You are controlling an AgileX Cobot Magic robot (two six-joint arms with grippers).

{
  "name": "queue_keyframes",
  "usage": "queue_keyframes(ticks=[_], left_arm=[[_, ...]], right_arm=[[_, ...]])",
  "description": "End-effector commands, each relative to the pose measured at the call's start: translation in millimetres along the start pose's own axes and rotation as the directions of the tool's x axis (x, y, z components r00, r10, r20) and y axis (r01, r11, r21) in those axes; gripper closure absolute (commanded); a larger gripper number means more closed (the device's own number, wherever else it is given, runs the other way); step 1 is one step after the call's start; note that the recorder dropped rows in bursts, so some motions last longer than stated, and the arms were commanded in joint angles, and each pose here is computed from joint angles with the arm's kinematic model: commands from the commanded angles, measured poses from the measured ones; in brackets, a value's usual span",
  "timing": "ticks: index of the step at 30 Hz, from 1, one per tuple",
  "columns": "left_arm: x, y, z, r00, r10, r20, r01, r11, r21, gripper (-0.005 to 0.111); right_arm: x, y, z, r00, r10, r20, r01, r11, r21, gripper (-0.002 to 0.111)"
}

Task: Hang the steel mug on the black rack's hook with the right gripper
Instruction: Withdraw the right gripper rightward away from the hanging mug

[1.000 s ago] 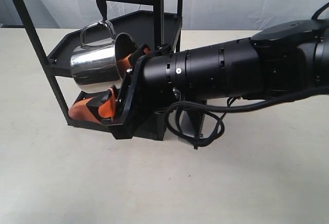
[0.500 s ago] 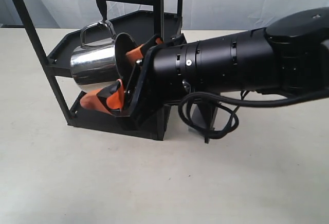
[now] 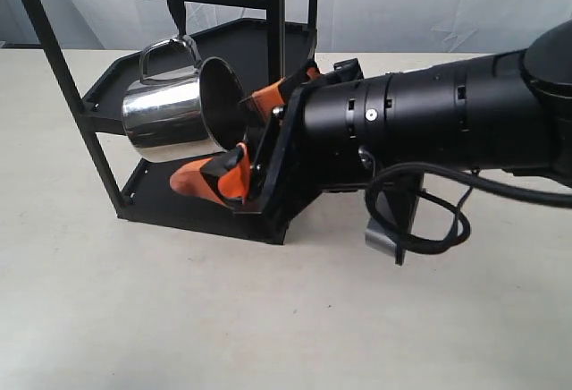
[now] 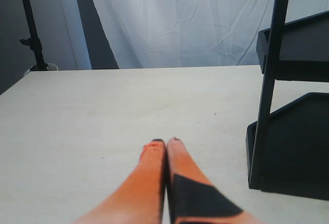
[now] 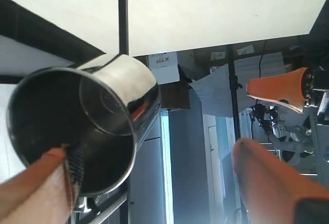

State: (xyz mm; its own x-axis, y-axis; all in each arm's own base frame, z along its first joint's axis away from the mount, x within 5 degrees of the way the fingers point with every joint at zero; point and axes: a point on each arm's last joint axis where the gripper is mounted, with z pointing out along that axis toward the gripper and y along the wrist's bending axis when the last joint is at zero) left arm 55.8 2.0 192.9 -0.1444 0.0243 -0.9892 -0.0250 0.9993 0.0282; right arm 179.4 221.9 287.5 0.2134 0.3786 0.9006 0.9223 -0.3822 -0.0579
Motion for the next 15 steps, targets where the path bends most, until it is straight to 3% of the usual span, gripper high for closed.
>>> queue_keyframes(ticks=[1,5,7,11,15], left_arm=[[1,-0.1,0,1.000,-0.003,0.001,0.003,1.000,0.001,0.105],[1,-0.1,0,1.000,-0.003,0.001,0.003,1.000,0.001,0.105],[1,-0.1,0,1.000,-0.003,0.001,0.003,1.000,0.001,0.105],[1,-0.1,0,1.000,-0.003,0.001,0.003,1.000,0.001,0.105],[1,-0.1,0,1.000,-0.003,0.001,0.003,1.000,0.001,0.105]], right_arm=[[-3,-3,-15,1.000,-0.008,-0.021,0.007,0.999,-0.039,0.031],[-7,-6,-31,0.999,-0.041,-0.036,0.038,0.995,-0.087,0.032],[-10,-7,-38,0.997,-0.074,-0.035,0.070,0.991,-0.116,0.038],[-17,-6,-55,0.981,-0.192,-0.015,0.185,0.960,-0.211,0.061],[-21,-3,-68,0.930,-0.365,0.035,0.357,0.883,-0.305,0.093]])
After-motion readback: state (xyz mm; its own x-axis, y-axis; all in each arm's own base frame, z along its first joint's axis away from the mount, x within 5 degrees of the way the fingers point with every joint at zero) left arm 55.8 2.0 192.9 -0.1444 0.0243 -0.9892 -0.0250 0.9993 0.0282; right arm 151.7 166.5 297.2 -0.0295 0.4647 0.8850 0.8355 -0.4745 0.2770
